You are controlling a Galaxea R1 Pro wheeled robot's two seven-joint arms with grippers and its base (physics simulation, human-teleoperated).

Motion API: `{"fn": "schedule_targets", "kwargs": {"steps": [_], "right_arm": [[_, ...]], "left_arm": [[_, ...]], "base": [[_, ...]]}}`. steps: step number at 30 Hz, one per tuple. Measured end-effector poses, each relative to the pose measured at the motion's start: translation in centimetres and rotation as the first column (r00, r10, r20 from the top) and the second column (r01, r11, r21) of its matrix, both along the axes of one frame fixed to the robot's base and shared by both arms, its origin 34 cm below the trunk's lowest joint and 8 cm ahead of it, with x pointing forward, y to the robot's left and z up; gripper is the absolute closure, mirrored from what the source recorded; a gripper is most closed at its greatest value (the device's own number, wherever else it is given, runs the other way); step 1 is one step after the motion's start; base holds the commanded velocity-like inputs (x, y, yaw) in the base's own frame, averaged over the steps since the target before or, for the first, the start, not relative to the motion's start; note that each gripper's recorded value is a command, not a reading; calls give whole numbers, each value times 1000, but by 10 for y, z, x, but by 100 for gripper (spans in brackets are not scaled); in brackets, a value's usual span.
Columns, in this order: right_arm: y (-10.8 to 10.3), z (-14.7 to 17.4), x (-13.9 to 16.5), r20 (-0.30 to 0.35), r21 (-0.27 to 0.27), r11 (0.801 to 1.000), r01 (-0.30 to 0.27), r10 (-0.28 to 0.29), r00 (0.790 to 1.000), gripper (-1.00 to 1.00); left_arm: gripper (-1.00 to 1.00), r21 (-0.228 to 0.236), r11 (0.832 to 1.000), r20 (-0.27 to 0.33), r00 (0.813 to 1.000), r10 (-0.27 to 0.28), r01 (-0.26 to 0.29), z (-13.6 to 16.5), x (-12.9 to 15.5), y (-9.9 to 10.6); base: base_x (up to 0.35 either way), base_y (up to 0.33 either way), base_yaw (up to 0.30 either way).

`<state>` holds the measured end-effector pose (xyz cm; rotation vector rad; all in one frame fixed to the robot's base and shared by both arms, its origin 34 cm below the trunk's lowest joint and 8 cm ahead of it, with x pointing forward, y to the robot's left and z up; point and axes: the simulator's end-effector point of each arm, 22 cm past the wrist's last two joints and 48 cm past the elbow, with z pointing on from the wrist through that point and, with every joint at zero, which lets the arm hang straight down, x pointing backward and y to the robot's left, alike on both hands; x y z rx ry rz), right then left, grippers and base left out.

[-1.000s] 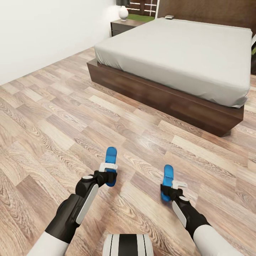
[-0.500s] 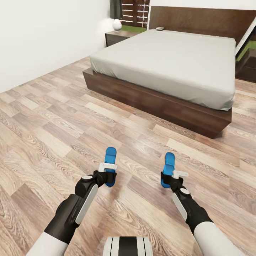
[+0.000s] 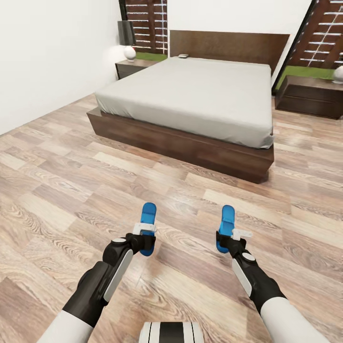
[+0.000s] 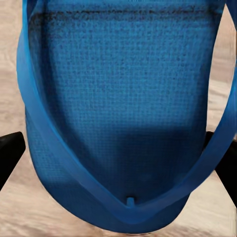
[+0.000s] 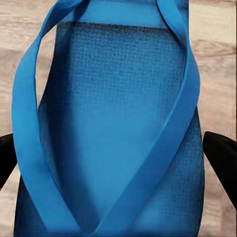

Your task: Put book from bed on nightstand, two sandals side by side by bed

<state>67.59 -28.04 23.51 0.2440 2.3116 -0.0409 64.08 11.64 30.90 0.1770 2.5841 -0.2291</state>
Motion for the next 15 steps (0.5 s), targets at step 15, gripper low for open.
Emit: {"fn": "schedule_targets", "kwargs": {"steps": [15], "right_arm": [[-1, 40, 16, 64, -2, 1000, 1, 0, 998, 100]], "left_arm": [[100, 6, 1000, 56, 998, -3, 2, 35, 9, 1]], "base": [[0, -98, -290]]}}
